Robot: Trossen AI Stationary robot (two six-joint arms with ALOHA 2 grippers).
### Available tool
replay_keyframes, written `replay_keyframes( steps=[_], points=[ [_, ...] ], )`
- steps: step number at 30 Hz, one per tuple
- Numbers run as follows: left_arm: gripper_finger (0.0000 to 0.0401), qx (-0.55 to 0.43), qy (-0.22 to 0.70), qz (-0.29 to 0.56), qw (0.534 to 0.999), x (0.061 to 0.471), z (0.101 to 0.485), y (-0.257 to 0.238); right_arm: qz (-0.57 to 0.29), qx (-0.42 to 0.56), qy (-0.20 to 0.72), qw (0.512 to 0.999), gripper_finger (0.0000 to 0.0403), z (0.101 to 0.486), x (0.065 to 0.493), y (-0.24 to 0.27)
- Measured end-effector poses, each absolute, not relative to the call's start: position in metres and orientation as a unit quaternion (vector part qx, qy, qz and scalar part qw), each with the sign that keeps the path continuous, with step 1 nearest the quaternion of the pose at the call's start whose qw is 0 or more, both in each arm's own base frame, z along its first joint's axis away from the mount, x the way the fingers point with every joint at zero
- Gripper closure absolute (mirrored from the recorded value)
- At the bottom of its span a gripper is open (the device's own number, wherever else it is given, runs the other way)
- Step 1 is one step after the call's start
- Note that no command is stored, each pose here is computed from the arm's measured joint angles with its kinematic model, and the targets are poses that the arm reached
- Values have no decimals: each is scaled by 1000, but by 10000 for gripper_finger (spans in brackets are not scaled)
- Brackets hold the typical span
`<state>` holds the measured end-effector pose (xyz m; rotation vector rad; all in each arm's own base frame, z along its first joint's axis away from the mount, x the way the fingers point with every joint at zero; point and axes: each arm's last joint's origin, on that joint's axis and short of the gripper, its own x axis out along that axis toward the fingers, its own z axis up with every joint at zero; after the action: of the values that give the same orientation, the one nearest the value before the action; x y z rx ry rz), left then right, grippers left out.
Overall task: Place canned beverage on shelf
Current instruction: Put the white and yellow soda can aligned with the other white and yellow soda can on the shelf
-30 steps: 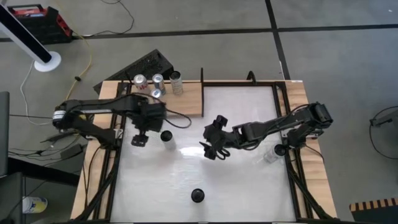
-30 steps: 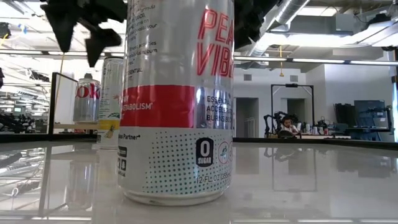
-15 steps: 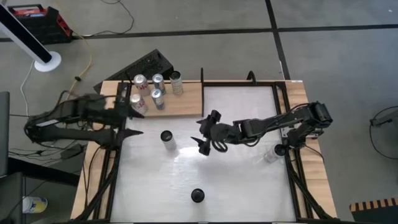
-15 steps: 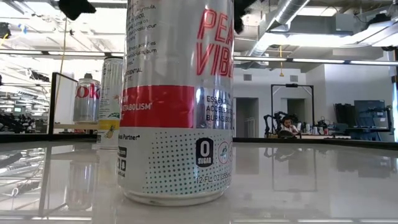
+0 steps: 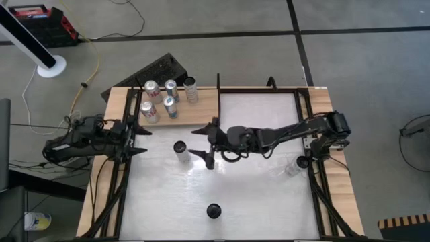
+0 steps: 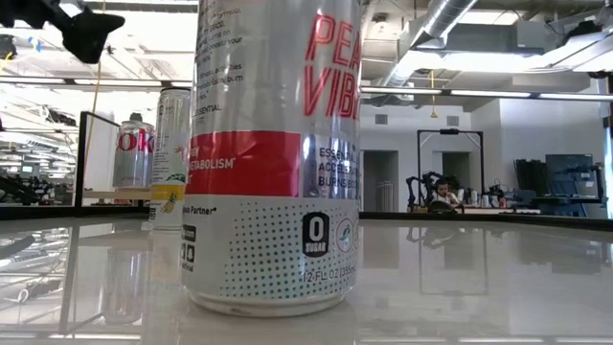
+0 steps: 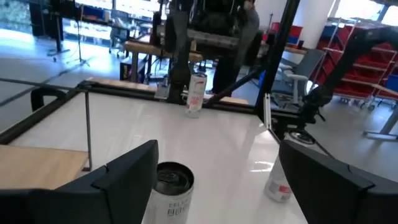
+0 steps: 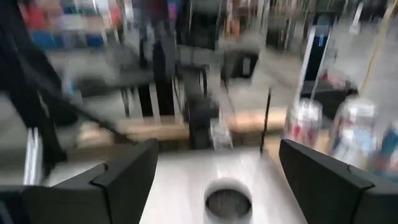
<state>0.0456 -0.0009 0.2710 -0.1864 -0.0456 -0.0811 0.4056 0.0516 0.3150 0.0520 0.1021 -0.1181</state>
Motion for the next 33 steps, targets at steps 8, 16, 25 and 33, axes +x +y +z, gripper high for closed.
replay_keyframes(
  steps=[8,16,25,33],
  points=[
    [83,-87,11,-36,995,51,264,0,-14,2,75,997,42,292,446,63],
    [83,-74,8,-34,997,51,265,0,13,-22,85,996,42,277,471,80],
    [83,-63,6,-23,998,51,265,0,15,-31,102,994,42,276,470,82],
    [83,-63,6,-21,998,51,265,0,-56,-56,135,988,42,250,479,73]
  ],
)
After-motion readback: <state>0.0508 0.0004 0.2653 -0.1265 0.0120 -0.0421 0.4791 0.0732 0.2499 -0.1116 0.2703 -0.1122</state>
